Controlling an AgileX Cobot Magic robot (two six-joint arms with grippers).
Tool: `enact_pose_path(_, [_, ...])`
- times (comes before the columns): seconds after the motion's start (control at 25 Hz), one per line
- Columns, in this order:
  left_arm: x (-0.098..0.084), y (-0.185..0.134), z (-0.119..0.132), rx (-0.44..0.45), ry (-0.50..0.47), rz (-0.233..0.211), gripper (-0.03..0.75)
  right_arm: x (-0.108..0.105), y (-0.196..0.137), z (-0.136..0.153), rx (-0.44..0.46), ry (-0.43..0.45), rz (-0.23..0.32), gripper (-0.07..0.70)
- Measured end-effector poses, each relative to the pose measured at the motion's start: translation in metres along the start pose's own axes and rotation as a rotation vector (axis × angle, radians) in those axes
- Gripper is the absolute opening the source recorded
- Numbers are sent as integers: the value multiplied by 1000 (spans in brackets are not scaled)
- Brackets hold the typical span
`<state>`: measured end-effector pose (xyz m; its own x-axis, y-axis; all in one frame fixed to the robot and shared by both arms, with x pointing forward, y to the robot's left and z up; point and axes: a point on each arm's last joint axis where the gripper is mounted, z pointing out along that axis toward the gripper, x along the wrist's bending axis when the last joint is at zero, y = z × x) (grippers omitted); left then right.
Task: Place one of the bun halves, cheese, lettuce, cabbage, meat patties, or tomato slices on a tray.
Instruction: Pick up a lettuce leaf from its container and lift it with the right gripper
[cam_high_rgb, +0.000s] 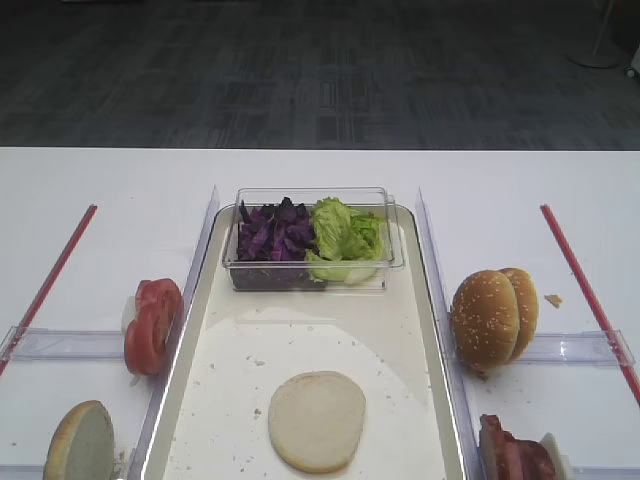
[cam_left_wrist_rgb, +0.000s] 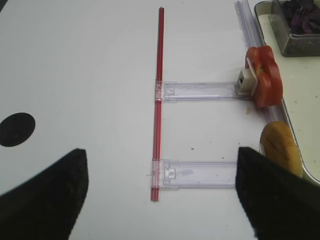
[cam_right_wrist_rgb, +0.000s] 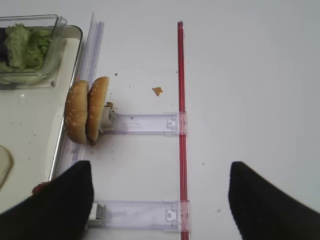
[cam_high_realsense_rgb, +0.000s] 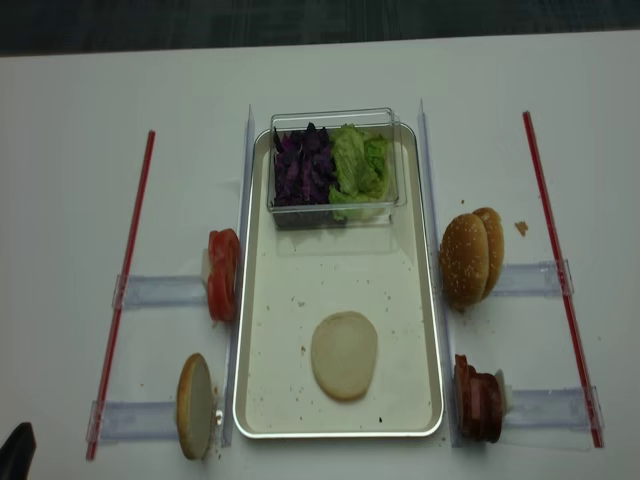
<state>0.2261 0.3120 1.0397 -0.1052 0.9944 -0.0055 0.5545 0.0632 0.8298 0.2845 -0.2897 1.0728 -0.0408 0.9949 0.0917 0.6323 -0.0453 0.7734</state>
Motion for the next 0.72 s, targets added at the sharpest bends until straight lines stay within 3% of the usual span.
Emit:
enact_pose_path(0.32, [0,0,0,0,0,0,554,-4,68,42,154,-12,22,577])
enact_pose_path(0.72, [0,0,0,0,0,0,554,-12,140,126,362,-20,39,577])
